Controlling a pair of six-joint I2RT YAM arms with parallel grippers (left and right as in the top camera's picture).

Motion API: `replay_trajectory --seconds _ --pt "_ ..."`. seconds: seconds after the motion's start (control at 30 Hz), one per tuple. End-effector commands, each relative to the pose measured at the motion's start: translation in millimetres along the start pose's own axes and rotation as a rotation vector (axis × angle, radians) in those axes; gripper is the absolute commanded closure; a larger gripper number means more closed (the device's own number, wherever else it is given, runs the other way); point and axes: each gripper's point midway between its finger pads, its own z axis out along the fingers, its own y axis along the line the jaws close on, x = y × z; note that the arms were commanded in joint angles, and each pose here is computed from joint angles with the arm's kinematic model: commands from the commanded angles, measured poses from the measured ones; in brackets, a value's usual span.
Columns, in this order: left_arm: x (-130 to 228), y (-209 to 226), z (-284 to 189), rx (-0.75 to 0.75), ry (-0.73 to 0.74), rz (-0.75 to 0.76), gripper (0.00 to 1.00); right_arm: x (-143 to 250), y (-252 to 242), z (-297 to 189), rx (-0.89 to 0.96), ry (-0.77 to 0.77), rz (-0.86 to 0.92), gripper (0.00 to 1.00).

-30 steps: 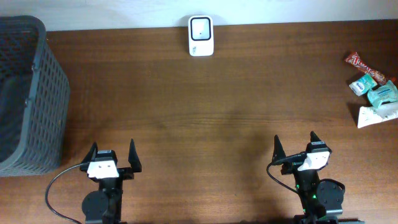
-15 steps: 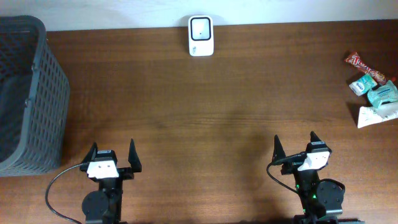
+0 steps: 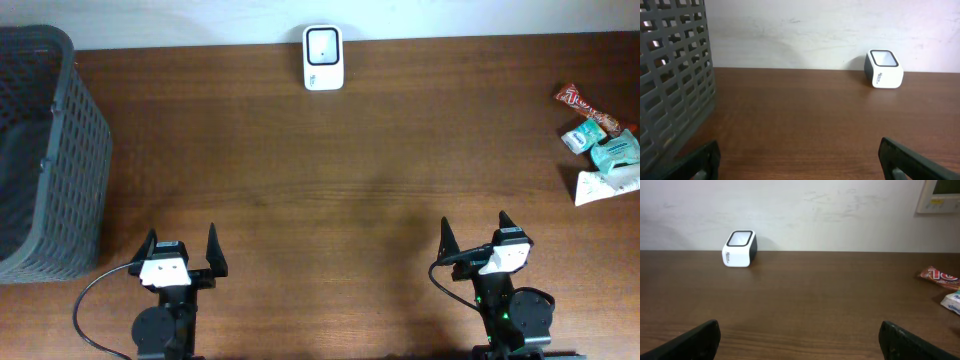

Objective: Scan the item barcode

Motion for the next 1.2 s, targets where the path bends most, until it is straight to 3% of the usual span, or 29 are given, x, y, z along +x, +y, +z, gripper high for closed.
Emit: replay_trajectory --seconds 0.0,1.17 --pt "0.7 -1.5 -0.3 0.010 0.001 -0.011 0.01 2.3 0.6 0.1 -0.001 0.002 0.008 0.01" --pt "0.7 -1.5 -0.3 0.010 0.001 -0.010 0.01 3.0 -6.4 0.0 0.036 0.004 -0.025 0.01"
